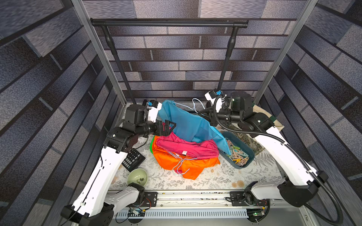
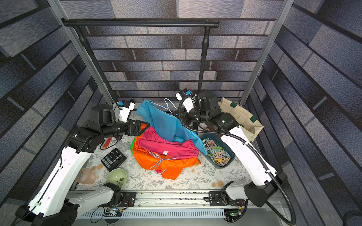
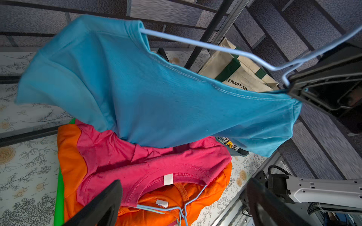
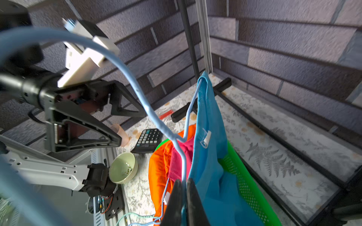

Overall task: Use clothespins to secure the t-shirt on both sides of the hanger
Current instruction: Pick up the hanger from the basket.

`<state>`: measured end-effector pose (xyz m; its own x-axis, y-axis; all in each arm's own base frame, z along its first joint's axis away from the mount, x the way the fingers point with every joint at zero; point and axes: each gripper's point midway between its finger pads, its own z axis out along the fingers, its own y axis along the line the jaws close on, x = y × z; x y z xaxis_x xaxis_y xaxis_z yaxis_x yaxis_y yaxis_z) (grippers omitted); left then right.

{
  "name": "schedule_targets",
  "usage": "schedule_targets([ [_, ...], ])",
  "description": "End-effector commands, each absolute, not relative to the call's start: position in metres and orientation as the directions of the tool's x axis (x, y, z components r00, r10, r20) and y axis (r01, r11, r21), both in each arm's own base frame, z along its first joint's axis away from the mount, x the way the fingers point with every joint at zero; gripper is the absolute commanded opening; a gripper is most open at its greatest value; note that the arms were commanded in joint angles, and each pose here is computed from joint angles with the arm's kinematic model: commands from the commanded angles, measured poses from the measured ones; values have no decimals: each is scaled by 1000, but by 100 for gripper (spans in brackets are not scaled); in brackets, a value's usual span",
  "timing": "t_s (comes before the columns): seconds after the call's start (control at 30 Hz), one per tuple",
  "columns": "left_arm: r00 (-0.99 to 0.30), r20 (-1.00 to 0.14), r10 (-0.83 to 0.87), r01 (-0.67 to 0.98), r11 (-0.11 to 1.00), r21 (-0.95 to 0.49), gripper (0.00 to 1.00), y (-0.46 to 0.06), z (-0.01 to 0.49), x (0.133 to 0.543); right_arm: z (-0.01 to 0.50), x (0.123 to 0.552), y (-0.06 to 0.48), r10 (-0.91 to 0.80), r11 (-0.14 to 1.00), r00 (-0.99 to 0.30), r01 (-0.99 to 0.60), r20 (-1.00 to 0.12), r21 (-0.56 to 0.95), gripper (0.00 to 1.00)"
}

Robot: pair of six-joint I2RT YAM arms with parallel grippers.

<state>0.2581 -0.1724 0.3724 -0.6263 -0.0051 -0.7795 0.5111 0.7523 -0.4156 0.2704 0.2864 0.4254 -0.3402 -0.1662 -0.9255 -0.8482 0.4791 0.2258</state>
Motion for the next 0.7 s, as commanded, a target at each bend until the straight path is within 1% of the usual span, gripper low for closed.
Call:
schedule_targets([
  [0.0,-553,-833,-25,556,734,-391,100,-174,406,254,448,264,280,-117,482,-348,-839,-930,254,0],
  [0.13,-511,-859,-19,577,733,-359,100,-178,415,253,427,267,294,-106,445,-472,-810,-875,383,0],
  [0.23,-470,-883,17,590,750,-299,99,-184,417,254,408,273,305,-82,418,-560,-770,-824,481,0],
  [0.3,-445,-894,45,612,744,-267,92,-192,417,255,398,275,310,-74,404,-596,-751,-800,522,0],
  [0.4,-419,-903,95,643,734,-221,73,-205,416,258,389,276,313,-68,396,-621,-735,-781,550,0],
  [0.43,-415,-904,107,639,741,-206,70,-208,415,262,389,274,314,-66,388,-627,-733,-776,559,0],
  [0.47,-408,-906,111,632,751,-192,69,-209,416,267,389,273,314,-64,378,-631,-732,-773,567,0],
  [0.5,-403,-908,116,630,754,-183,69,-210,416,272,389,272,315,-62,373,-635,-731,-770,572,0],
  [0.53,-389,-913,122,633,755,-169,74,-212,416,276,390,271,315,-58,369,-636,-730,-770,575,0],
  [0.57,-369,-920,134,646,748,-151,89,-216,417,278,390,271,314,-55,368,-637,-728,-769,578,0],
  [0.6,-353,-924,144,650,748,-132,99,-218,417,279,389,270,314,-54,368,-639,-727,-767,580,0],
  [0.67,-326,-934,144,655,747,-113,100,-222,419,281,387,270,313,-51,373,-638,-725,-768,578,0],
])
